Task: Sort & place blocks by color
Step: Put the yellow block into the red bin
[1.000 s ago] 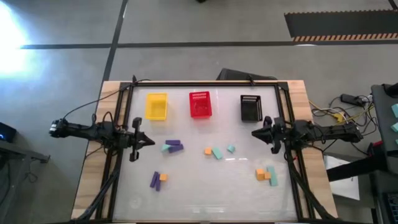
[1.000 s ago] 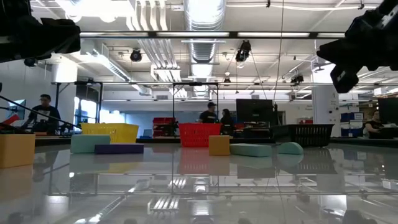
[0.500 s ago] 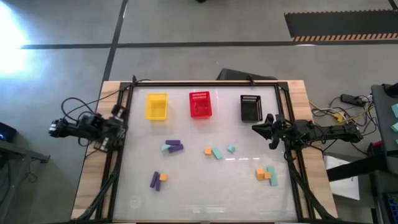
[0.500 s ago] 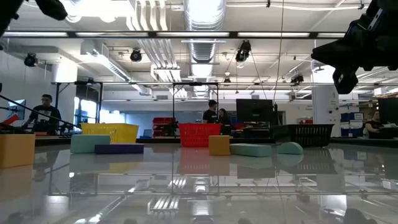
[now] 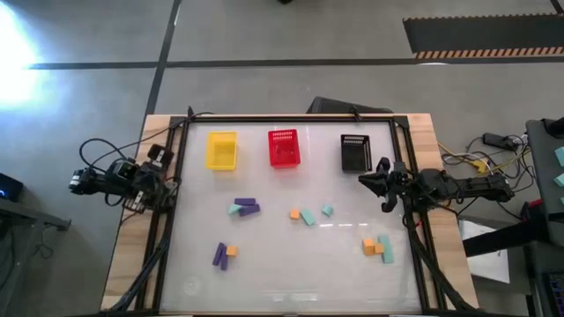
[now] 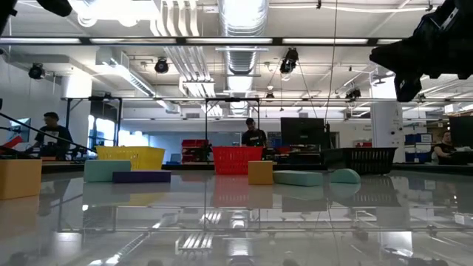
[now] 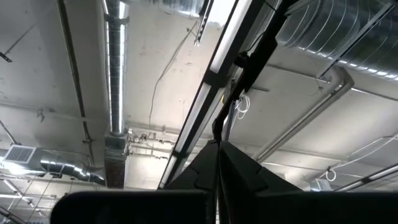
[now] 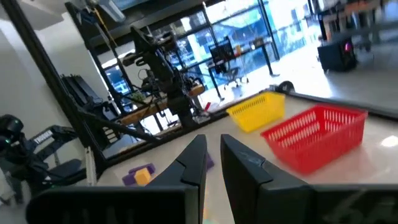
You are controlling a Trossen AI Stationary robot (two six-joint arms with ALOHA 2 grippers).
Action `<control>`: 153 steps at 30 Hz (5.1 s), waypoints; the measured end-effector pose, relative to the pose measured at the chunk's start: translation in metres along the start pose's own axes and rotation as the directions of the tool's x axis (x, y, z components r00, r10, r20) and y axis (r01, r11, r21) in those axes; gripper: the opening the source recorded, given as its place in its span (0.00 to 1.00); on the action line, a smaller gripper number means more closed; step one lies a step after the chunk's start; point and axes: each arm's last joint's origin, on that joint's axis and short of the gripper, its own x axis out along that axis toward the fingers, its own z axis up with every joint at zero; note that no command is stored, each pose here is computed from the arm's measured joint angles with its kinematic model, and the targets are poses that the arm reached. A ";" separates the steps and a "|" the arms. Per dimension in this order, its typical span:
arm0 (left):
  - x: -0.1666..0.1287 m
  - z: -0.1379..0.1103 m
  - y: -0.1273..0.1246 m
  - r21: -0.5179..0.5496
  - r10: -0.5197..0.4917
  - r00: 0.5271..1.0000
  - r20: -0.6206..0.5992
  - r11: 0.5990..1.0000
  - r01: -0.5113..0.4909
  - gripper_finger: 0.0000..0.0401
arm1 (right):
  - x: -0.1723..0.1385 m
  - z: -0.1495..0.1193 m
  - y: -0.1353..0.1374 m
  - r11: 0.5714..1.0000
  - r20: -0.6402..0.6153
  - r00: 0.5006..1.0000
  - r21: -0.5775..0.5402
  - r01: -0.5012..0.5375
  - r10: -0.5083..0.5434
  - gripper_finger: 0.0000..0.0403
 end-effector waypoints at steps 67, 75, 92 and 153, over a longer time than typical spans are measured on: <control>0.120 -0.273 0.028 0.140 0.060 -0.316 -0.947 0.961 -0.237 0.10 | -0.018 0.064 0.018 0.842 0.530 0.837 -0.508 0.182 0.138 0.10; 0.127 -0.285 0.036 0.214 0.184 -0.205 -0.961 0.967 -0.138 0.51 | -0.018 0.064 0.018 0.841 0.529 0.837 -0.510 0.183 0.139 0.10; 0.093 -0.326 0.061 0.268 0.248 -0.208 -0.946 0.961 -0.071 0.79 | -0.016 0.062 0.017 0.838 0.515 0.847 -0.513 0.183 0.130 0.10; 0.116 -0.199 0.205 0.645 0.618 -0.186 -0.764 0.732 -0.219 0.29 | -0.017 0.063 0.017 0.840 0.523 0.845 -0.503 0.202 0.110 0.10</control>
